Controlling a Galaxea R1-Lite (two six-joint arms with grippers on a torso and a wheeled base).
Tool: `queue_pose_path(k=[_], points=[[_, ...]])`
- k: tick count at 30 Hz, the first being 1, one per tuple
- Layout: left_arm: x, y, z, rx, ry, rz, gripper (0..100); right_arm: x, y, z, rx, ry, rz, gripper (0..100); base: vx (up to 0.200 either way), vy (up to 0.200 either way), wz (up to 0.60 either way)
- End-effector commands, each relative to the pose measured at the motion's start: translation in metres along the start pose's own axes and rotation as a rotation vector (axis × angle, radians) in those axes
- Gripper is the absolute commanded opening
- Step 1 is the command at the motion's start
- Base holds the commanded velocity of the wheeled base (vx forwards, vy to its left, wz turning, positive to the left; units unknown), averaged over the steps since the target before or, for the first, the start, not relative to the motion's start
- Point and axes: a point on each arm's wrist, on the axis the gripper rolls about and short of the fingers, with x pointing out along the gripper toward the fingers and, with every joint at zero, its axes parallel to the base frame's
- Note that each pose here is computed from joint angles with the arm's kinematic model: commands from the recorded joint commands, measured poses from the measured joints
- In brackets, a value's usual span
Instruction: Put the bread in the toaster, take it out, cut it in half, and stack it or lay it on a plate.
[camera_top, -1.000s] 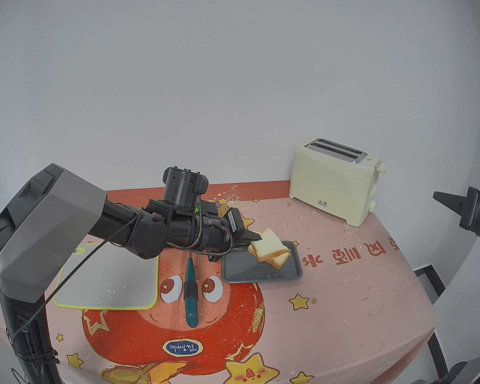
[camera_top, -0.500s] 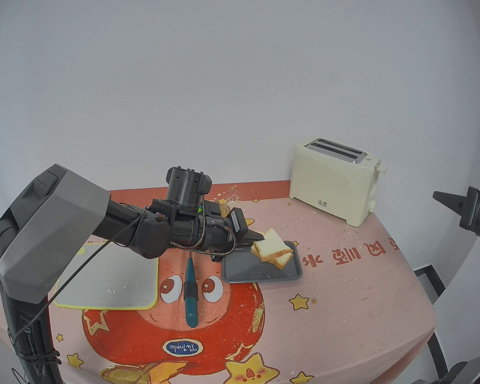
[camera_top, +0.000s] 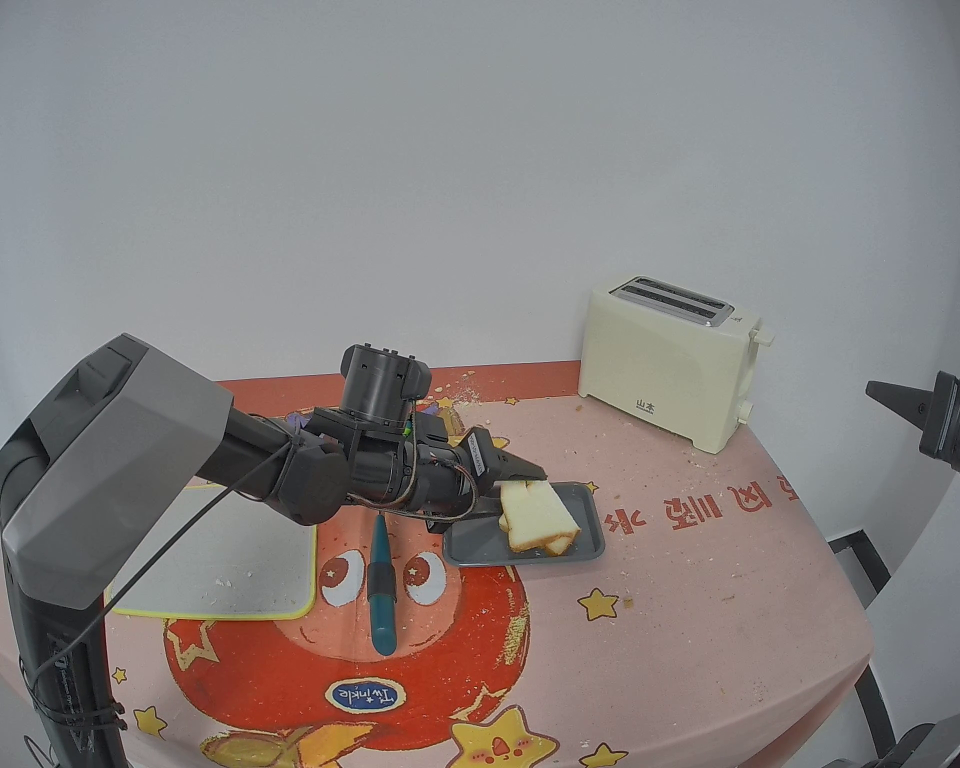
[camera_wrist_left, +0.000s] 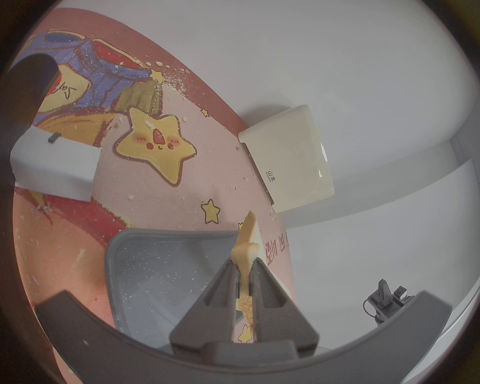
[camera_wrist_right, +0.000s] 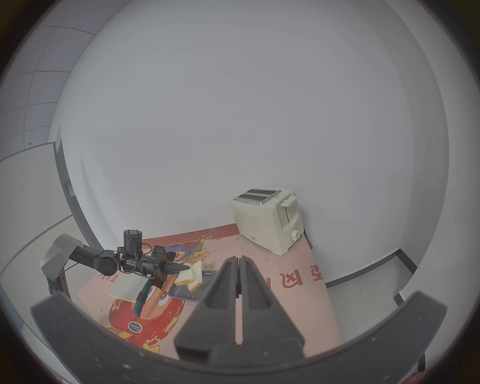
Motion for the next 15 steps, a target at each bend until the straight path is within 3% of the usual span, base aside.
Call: queue_pose_path(k=[1, 9, 14, 15], points=[[-0.001, 0.0, 0.0, 0.002, -0.014, 0.007, 100, 0.0, 0.0, 0.0, 0.0, 0.001, 0.001, 0, 0.0, 0.0, 0.0], [0.003, -0.008, -0.007, 0.017, -0.098, 0.08, 100, 0.001, 0.0, -0.001, -0.001, 0.007, 0.002, 0, 0.0, 0.0, 0.0], [-0.003, -0.014, -0.006, 0.027, -0.113, 0.07, 100, 0.0, 0.0, 0.0, -0.001, 0.004, 0.003, 0, 0.0, 0.0, 0.0], [-0.008, -0.021, -0.006, 0.033, -0.123, 0.057, 100, 0.0, 0.0, 0.0, -0.001, 0.004, 0.003, 0, 0.0, 0.0, 0.0]])
